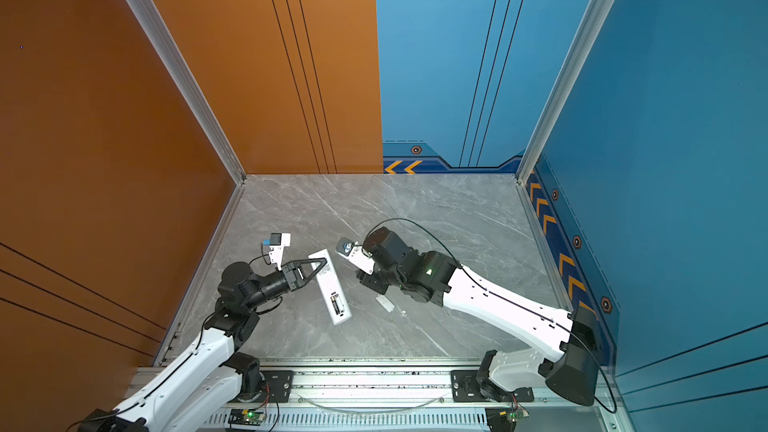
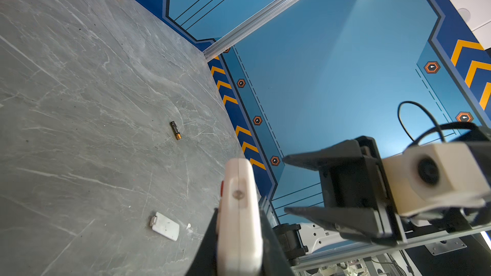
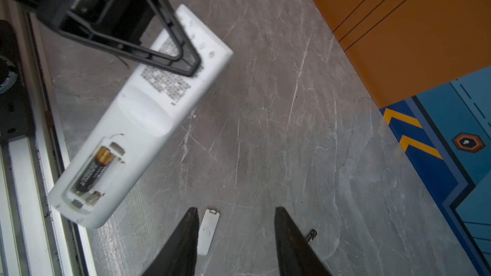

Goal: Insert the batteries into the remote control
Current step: 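Lift the right gripper off the remote and move it toward the loose battery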

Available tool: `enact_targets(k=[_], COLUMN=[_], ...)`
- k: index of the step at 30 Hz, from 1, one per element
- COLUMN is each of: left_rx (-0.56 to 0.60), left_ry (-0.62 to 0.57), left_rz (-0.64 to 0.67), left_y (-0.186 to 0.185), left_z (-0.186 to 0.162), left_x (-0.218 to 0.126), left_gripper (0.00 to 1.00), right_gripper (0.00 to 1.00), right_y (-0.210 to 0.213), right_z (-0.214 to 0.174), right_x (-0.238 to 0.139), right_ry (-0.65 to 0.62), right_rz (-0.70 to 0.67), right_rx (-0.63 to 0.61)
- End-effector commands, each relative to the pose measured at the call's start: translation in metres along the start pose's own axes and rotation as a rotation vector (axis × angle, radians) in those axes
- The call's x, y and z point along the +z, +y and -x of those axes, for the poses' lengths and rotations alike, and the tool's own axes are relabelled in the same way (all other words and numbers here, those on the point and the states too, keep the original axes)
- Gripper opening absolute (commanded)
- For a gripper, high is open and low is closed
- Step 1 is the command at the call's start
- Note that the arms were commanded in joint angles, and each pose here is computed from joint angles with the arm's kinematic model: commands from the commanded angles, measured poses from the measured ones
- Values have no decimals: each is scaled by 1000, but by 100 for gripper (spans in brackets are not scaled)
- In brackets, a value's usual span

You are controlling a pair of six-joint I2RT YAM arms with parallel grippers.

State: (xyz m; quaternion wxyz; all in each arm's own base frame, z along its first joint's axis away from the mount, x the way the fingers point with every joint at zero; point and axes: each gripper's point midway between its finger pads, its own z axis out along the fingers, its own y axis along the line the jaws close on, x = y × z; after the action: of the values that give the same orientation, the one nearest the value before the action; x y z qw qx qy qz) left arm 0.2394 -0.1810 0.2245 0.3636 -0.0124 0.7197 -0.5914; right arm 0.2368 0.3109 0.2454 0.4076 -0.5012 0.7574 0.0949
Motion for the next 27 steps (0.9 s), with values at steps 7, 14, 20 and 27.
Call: enact_targets(k=[7,14,20,27], left_rx=[33,31,23,24], left_ry=[-32,-35,-44,-61], left_rz=[-2,2,19,27], left_y=[-4,-3,2,3], left_z=[9,10,11,14], left_x=[-1,-1,-1,-1], left_gripper=[0,0,0,0], right_gripper=[53,53,57,63], right_y=[-61,-93,-106,-113], right_z=[-46,-98,-132,-154], right_x=[19,39,46,47], right_ry=[96,207,272,310], right_rz=[-76,-109,-130,-143], right_rx=[407,578,646,687])
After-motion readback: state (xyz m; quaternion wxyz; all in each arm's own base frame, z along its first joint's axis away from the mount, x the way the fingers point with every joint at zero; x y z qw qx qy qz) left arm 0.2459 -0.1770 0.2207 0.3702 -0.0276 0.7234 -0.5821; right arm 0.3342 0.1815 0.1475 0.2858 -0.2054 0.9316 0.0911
